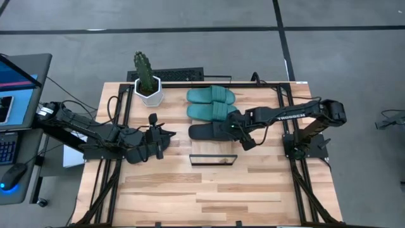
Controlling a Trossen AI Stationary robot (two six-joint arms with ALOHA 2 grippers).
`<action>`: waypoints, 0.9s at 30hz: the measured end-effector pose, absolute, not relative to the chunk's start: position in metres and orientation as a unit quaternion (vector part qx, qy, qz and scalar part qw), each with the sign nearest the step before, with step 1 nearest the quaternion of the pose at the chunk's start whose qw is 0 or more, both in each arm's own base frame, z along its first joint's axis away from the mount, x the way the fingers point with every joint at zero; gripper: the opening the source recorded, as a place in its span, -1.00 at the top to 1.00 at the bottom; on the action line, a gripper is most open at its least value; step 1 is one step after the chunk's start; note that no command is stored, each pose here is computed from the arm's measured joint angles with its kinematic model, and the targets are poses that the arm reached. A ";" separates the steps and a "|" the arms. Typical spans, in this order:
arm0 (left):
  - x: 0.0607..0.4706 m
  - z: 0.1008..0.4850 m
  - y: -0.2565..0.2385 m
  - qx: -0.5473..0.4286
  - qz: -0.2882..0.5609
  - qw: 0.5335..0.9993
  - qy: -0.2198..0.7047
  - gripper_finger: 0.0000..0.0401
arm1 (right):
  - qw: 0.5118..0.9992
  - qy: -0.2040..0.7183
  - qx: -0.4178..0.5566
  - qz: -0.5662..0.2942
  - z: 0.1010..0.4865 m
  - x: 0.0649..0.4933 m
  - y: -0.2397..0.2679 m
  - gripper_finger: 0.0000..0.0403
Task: Pick and place slides into the shelf
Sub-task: Put the right black slide on the shelf, then put the black slide on the shelf
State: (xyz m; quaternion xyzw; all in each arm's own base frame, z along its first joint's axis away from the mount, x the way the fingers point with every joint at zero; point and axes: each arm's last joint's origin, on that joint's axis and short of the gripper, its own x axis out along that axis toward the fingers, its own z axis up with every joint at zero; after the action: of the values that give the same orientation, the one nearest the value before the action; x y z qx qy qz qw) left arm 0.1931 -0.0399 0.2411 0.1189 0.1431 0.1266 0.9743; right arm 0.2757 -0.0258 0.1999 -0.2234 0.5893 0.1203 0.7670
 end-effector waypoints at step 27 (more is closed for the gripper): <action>0.189 0.250 -0.050 0.121 0.188 0.973 0.062 1.00 | 0.801 0.595 -0.061 -0.016 0.269 0.259 -0.041 -0.12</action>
State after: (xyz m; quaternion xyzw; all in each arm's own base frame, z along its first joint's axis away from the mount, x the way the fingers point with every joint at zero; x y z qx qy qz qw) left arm 0.1894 -0.0500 0.2499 0.1211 0.0616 0.1877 0.9728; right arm 0.2587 -0.0407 0.2692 -0.0615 0.5949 -0.0161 0.8013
